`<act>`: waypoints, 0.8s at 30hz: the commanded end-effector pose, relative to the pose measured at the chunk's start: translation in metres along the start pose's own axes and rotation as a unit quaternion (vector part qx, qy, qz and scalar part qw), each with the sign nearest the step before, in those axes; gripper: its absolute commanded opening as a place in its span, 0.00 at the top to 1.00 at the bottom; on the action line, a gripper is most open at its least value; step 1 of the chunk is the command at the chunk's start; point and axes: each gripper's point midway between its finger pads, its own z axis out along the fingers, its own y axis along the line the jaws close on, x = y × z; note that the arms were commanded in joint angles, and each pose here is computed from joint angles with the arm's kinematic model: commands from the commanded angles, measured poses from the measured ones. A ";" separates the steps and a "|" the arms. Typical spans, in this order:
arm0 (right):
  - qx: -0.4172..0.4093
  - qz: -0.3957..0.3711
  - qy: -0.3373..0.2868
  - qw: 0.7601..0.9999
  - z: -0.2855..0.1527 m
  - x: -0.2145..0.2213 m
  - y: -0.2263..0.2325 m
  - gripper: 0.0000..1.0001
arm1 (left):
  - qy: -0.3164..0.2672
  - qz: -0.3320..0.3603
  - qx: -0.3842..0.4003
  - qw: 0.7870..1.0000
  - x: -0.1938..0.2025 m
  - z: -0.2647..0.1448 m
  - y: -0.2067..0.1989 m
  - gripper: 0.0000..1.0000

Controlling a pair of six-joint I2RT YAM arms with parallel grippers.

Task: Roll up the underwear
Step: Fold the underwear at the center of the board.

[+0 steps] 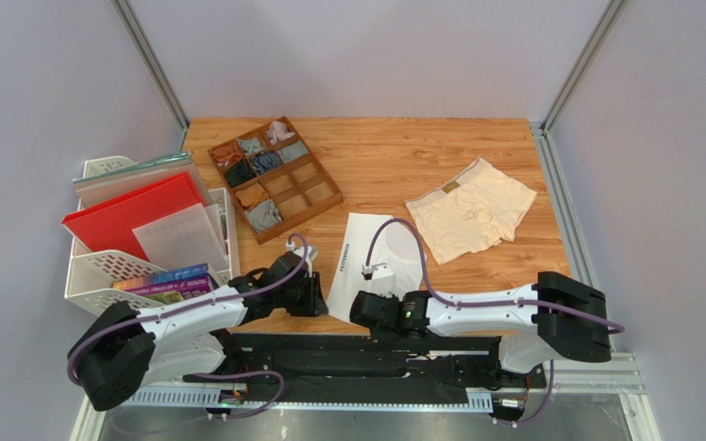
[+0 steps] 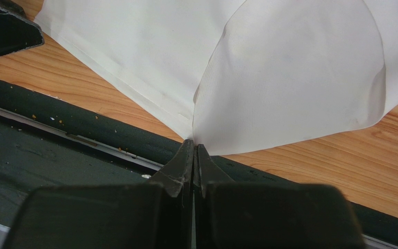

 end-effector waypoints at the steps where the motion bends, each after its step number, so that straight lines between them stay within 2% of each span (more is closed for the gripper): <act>1: -0.014 0.012 -0.020 1.000 -0.003 -0.009 0.010 1.00 | 0.003 -0.010 0.007 1.000 0.004 0.006 -0.001 0.63; 8: -0.017 0.014 -0.021 1.000 -0.004 -0.010 0.010 1.00 | 0.007 -0.012 0.005 1.000 0.005 0.010 -0.001 0.70; 13: -0.016 0.013 -0.020 1.000 -0.004 -0.010 0.011 1.00 | 0.010 -0.016 -0.011 1.000 0.006 0.013 0.004 0.86; 18: -0.016 0.011 -0.020 1.000 -0.003 -0.010 0.011 1.00 | 0.010 -0.014 -0.023 1.000 0.006 0.014 0.009 0.91; 19: -0.017 0.011 -0.019 1.000 -0.003 -0.010 0.012 1.00 | 0.011 -0.013 -0.025 1.000 0.007 0.014 0.010 0.97; 20: -0.017 0.012 -0.020 1.000 -0.003 -0.010 0.012 1.00 | 0.009 -0.011 -0.026 1.000 0.006 0.014 0.011 0.99; 24: -0.017 0.009 -0.020 1.000 -0.005 -0.011 0.013 1.00 | 0.002 -0.002 -0.018 1.000 0.002 0.013 0.007 1.00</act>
